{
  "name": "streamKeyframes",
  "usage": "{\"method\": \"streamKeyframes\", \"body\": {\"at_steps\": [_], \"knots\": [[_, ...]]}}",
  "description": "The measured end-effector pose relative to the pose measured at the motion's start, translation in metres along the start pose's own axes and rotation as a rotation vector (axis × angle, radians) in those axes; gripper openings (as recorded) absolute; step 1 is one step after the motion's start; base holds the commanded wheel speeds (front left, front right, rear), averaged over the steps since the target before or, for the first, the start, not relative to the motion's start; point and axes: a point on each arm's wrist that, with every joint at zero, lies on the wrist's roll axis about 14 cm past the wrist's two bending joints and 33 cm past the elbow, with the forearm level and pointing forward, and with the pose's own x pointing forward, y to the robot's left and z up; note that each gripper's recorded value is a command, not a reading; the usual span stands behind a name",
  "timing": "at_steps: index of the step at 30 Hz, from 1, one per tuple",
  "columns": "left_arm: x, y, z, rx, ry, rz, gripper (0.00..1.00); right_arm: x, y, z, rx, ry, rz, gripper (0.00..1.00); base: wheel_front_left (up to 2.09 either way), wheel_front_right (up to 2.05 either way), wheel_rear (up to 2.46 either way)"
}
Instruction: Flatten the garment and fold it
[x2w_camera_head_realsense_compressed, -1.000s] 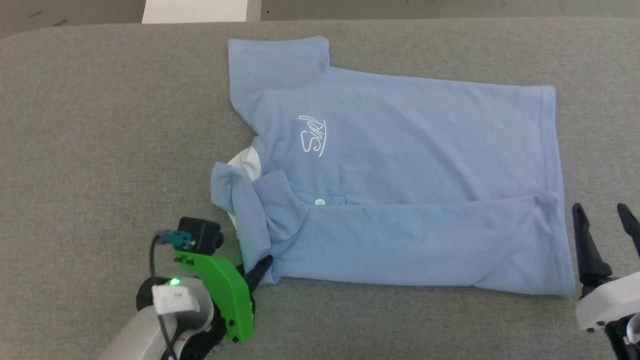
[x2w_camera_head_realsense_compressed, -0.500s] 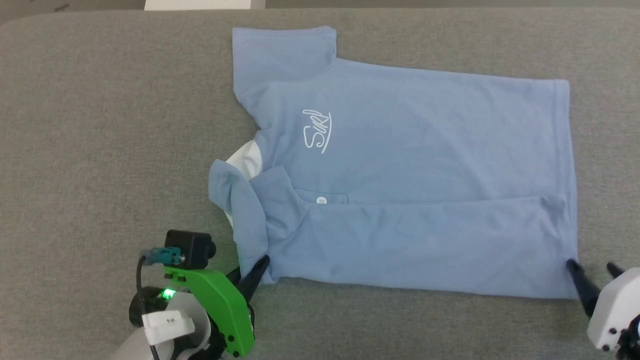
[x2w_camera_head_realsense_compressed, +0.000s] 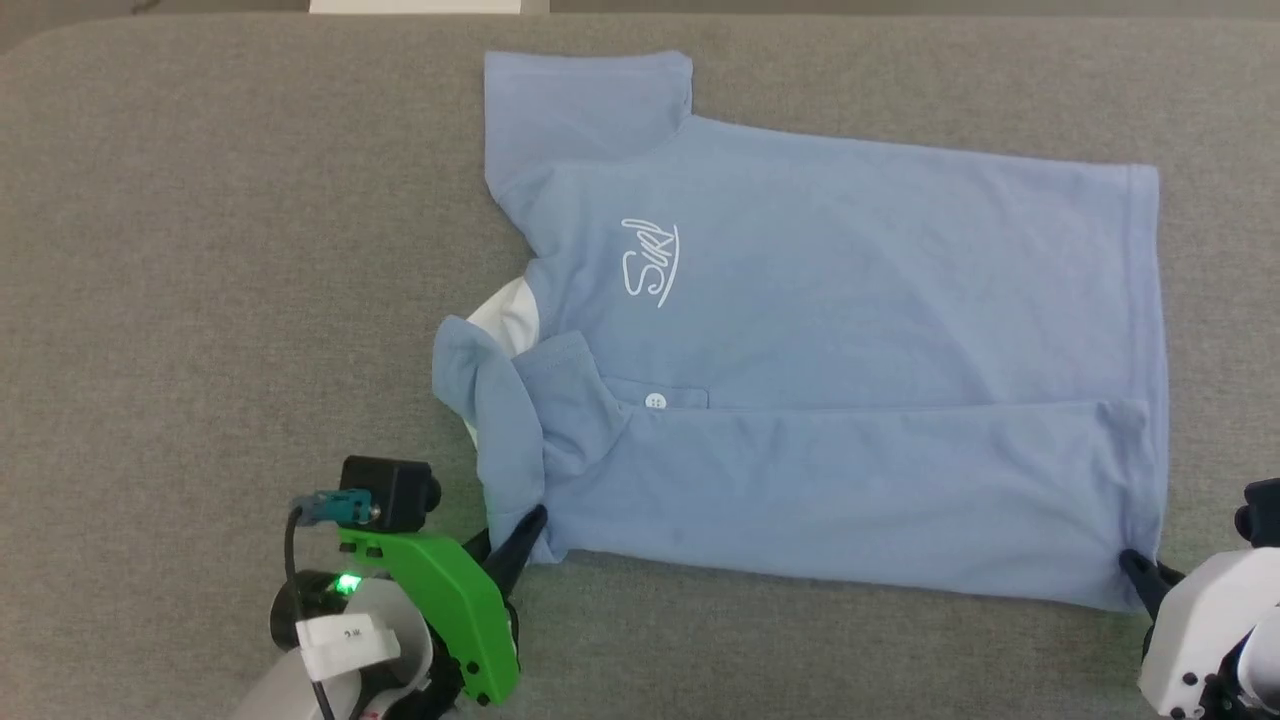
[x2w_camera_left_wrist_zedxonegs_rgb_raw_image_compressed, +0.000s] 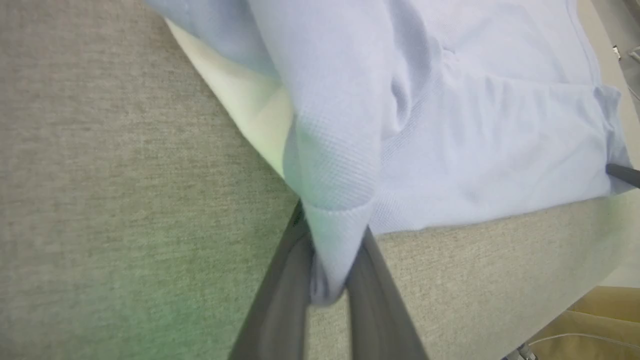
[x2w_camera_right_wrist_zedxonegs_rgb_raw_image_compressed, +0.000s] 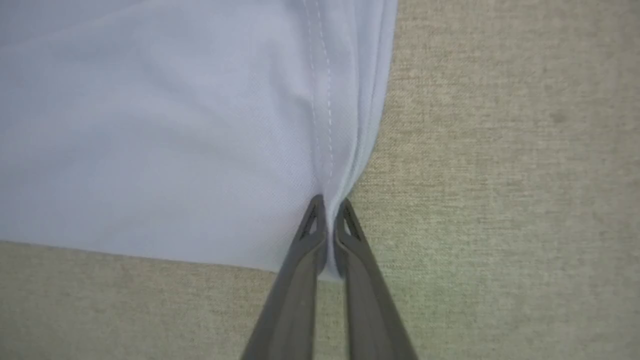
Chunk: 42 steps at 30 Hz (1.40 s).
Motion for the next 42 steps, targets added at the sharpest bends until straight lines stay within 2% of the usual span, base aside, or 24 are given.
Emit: {"method": "streamKeyframes", "body": {"at_steps": [7, 11, 19, 25, 26, 27, 28, 29, 30, 35, 39, 42], "knots": [[-0.019, -0.002, 0.02, -0.006, -0.07, 0.007, 0.0, -0.023, -0.007, 0.029, -0.027, -0.119, -0.012, 0.0, 0.0, 0.0, 0.0], [-0.037, -0.003, 0.008, -0.02, -0.044, 0.021, 0.0, -0.039, -0.007, 0.035, -0.014, -0.159, -0.01, 0.0, 0.0, 0.0, 0.0], [-0.055, -0.006, -0.047, -0.146, 0.087, 0.04, 0.0, -0.048, -0.016, -0.017, 0.052, -0.03, -0.041, 0.0, 0.0, 0.0, 0.0], [-0.05, -0.006, -0.057, -0.206, 0.071, 0.052, 0.0, -0.045, -0.015, -0.031, 0.071, -0.004, -0.039, 0.0, 0.0, 0.0, 0.0], [-0.049, -0.005, -0.057, -0.21, 0.063, 0.054, 0.03, -0.044, -0.014, -0.031, 0.071, -0.006, -0.037, 0.0, 0.0, 0.0, 0.0], [-0.047, -0.003, -0.057, -0.213, 0.054, 0.062, 0.31, -0.044, -0.013, -0.029, 0.071, -0.014, -0.034, 0.0, 0.0, 0.0, 0.0], [-0.046, -0.002, -0.057, -0.21, 0.05, 0.064, 0.45, -0.043, -0.011, -0.029, 0.069, -0.019, -0.027, 0.0, 0.0, 0.0, 0.0], [-0.045, -0.002, -0.056, -0.205, 0.046, 0.063, 1.0, -0.042, -0.008, -0.028, 0.067, -0.024, -0.019, 0.69, 0.0, 0.0, 0.0], [-0.044, -0.001, -0.054, -0.204, 0.037, 0.064, 1.0, -0.042, -0.007, -0.026, 0.068, -0.033, -0.016, 1.0, 0.0, 0.0, 0.0], [-0.046, 0.006, -0.038, -0.205, -0.045, 0.082, 1.0, -0.044, -0.006, -0.011, 0.072, -0.105, -0.01, 1.0, 0.0, 0.0, 0.0], [-0.06, 0.018, -0.004, -0.196, -0.195, 0.12, 1.0, -0.051, -0.008, 0.007, 0.071, -0.193, -0.014, 1.0, 0.0, 0.0, 0.0], [-0.077, 0.031, 0.028, -0.144, -0.315, 0.166, 1.0, -0.056, -0.009, 0.028, 0.058, -0.288, -0.023, 1.0, 0.0, 0.0, 0.0]]}}
